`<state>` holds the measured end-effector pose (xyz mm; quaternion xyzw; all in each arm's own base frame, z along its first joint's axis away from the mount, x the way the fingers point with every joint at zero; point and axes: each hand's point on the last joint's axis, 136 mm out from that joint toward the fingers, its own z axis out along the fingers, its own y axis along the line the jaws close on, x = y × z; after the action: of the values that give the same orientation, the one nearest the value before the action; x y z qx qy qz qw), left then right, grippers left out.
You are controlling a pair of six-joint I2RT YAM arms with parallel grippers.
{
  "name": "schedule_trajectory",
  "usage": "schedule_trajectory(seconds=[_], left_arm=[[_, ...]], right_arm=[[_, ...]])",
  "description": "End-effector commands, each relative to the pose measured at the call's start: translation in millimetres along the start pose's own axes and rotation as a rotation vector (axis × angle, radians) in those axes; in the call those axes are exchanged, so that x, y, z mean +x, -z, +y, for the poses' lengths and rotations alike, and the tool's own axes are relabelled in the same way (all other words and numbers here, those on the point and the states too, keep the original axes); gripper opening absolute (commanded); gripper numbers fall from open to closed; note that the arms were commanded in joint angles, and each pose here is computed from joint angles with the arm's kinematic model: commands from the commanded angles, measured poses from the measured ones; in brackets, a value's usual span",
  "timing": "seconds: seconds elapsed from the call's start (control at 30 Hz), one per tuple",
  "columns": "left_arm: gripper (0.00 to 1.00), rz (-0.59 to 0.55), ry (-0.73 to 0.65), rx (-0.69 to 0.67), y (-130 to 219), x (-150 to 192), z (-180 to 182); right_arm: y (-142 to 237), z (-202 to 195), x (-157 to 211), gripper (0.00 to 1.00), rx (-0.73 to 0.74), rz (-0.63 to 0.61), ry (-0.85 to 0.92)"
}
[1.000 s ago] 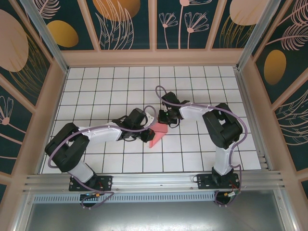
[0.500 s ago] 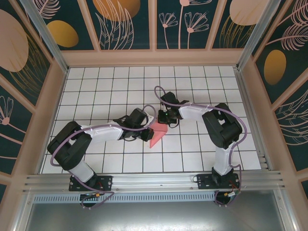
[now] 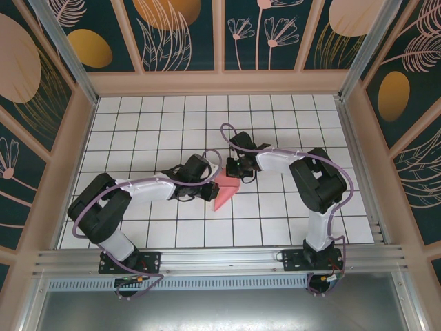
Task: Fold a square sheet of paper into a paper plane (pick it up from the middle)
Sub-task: Third fold the triangle at the center of the table.
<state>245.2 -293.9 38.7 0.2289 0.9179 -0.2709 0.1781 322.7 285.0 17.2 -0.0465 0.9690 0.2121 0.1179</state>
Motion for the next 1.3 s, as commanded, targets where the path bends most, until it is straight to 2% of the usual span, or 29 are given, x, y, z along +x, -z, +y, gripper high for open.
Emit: schedule_trajectory(seconds=[0.0,0.7,1.27], left_arm=[[0.0,0.032,0.037,-0.001,-5.2,8.7,4.5],[0.0,0.019,0.062,-0.037,-9.3,8.9,12.8],[0.0,0.007,0.056,-0.015,-6.3,3.9,7.5]], right_arm=[[-12.4,-12.3,13.8,0.11,0.063,0.048,-0.002],[-13.7,-16.3,16.7,0.11,0.075,0.051,-0.014],[-14.2,-18.9,19.2,0.11,0.082,0.051,-0.026]])
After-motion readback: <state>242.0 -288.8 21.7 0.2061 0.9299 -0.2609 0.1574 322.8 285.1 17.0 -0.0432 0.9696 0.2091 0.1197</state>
